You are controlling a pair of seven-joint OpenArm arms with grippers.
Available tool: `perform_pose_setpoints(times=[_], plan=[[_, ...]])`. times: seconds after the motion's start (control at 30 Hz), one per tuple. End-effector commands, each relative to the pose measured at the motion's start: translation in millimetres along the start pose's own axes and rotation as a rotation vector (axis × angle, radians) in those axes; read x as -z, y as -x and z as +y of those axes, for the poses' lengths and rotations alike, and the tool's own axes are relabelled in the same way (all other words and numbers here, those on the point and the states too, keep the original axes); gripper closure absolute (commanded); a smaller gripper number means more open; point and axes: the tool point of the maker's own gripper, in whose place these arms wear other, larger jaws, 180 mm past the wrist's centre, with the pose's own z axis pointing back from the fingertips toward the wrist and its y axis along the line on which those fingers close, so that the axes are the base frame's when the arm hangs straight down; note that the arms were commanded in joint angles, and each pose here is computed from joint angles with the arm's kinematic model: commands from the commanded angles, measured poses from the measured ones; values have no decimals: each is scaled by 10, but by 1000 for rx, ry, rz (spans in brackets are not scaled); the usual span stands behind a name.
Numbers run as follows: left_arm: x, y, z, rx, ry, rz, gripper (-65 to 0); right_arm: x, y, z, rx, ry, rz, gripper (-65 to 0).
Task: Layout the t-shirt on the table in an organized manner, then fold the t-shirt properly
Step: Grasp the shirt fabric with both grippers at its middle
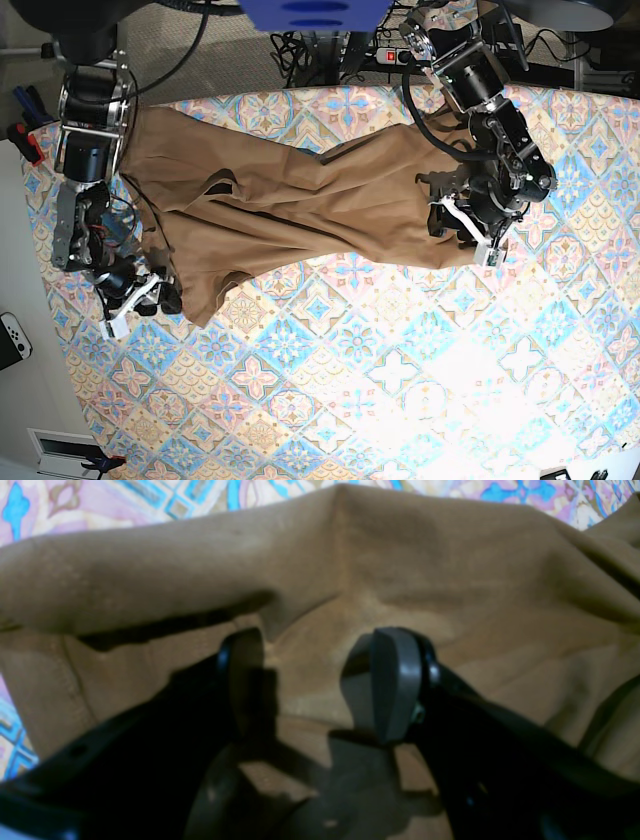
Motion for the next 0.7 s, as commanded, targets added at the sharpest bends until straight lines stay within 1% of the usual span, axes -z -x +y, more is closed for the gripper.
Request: perform_pose_setpoints(times=[0.0, 0.1, 0.2, 0.27, 0.33, 0.43, 0.53, 0.57, 0.67], plan=[[-57, 374, 225, 17, -108, 188, -330, -59, -169, -46, -20, 5, -35, -378], [-12, 372, 138, 70, -98, 212, -330, 8, -373, 15, -110, 9, -19, -422], [29, 347, 38, 115, -80, 222, -330, 35, -704, 45, -209, 32, -37, -426], [36, 343, 24, 121, -77, 223, -330, 41, -788, 48, -234, 40, -63, -426], [35, 322, 25, 122, -78, 218, -330, 61, -733, 12, -218, 43, -63, -426], [36, 314, 24, 122, -78, 217, -330, 134, -409, -117, -136, 48, -9, -426], [31, 310, 38, 124, -80, 216, -330, 182, -150, -213, -59, 52, 7, -426], [7, 301, 98, 130, -93, 217, -330, 192, -76, -234, -41, 52, 10, -426], [-8, 294, 135, 136, -100, 219, -330, 206, 123, -219, -31, 23, 47, -426]])
